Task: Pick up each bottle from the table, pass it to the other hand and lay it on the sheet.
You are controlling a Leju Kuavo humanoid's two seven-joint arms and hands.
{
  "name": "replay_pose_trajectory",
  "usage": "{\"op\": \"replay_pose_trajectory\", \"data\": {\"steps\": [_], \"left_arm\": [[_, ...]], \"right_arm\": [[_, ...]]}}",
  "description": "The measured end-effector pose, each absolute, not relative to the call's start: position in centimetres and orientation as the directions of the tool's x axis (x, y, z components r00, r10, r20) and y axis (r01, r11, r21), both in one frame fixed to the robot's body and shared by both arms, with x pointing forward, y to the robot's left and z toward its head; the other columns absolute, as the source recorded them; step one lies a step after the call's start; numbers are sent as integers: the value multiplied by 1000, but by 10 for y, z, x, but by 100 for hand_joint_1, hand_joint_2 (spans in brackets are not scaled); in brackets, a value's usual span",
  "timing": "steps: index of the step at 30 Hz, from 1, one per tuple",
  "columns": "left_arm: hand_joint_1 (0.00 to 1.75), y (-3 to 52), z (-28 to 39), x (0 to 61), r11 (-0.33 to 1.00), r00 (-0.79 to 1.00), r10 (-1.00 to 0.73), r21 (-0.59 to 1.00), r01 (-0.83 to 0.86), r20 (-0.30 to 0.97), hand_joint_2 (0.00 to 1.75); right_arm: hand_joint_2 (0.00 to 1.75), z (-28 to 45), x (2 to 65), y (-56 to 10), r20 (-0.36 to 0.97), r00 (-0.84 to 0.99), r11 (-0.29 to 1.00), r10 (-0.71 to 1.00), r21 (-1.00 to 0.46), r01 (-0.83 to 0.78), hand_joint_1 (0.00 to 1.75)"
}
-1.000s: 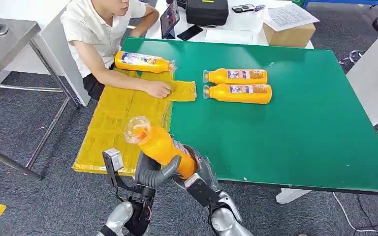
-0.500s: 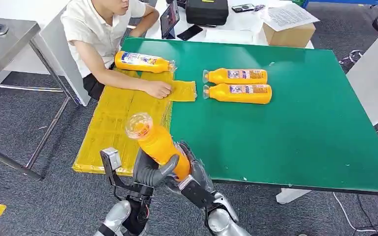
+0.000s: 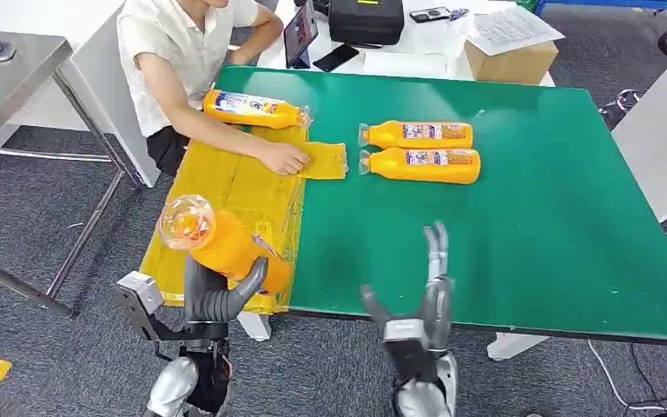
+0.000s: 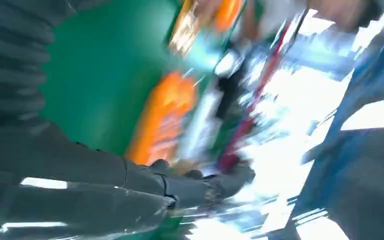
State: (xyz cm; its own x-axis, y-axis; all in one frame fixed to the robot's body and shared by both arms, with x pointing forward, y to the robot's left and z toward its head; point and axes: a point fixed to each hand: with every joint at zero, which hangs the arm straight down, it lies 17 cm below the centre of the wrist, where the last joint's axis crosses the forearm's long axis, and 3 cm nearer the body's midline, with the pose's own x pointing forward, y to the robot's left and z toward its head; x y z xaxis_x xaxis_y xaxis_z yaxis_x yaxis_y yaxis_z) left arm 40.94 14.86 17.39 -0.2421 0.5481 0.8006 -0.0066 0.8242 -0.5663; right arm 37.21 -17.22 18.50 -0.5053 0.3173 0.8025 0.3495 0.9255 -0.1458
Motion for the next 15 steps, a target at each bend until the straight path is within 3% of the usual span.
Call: {"op": "replay_pose_trajectory", "data": {"steps": [3,9,15], "left_arm": [[175,156,180,407,846,-275,507,-532,-20,817,175],[175,169,187,405,939,-354,263,-322,-118,897,175],[175,152,189,421,969,-409,-227,162,-187,884,175]], "right_arm": [[0,183,370,-224,835,-451,879,315,-78,470,0],[0,201,358,-279,825,-434,794,362,-28,608,0],[0,218,351,-290,803,-451,766,390,-11,642,0]]}}
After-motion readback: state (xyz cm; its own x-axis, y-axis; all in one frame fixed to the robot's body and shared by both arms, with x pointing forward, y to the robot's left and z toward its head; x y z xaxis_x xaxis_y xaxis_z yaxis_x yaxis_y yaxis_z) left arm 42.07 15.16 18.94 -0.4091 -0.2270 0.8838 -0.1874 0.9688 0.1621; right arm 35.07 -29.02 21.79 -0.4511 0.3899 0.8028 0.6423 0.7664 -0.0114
